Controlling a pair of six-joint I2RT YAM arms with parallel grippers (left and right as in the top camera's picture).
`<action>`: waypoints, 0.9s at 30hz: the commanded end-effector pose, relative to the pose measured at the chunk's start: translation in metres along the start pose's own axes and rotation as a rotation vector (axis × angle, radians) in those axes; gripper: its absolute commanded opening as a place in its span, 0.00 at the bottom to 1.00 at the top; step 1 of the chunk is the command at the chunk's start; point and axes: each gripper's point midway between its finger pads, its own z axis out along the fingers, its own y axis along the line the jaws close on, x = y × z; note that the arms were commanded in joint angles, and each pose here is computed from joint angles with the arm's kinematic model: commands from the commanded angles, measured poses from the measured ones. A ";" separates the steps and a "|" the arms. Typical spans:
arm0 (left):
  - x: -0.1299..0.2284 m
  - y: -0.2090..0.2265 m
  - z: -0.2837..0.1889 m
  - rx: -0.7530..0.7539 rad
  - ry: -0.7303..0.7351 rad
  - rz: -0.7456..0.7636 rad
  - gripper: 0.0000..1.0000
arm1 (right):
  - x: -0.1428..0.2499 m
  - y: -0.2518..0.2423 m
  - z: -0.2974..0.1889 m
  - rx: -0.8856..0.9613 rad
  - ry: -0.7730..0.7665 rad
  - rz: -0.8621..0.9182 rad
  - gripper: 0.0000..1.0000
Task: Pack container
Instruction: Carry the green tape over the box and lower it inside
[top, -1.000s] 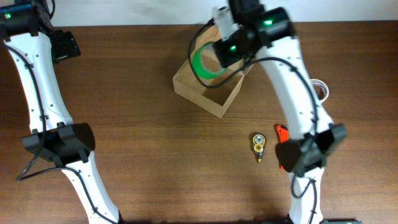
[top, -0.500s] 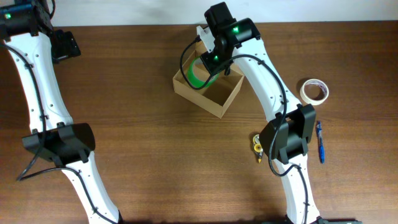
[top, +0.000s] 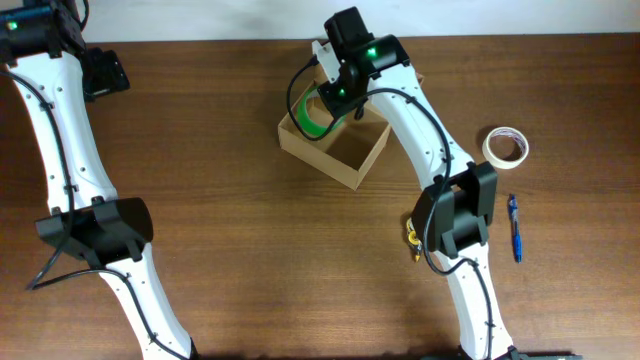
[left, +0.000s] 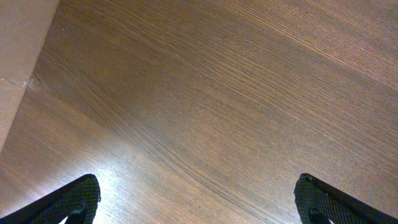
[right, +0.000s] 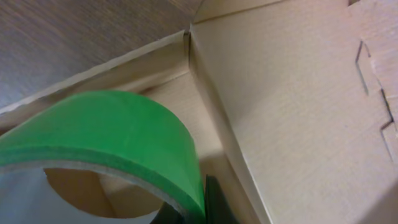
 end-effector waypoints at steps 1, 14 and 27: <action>0.000 0.002 -0.002 0.003 -0.002 0.000 1.00 | -0.005 0.004 0.005 0.004 -0.013 -0.007 0.04; 0.000 0.002 -0.002 0.003 -0.002 0.001 1.00 | 0.010 0.004 0.028 0.001 0.042 -0.003 0.04; 0.000 0.002 -0.002 0.003 -0.002 0.001 1.00 | 0.030 -0.004 0.055 0.016 0.108 0.023 0.04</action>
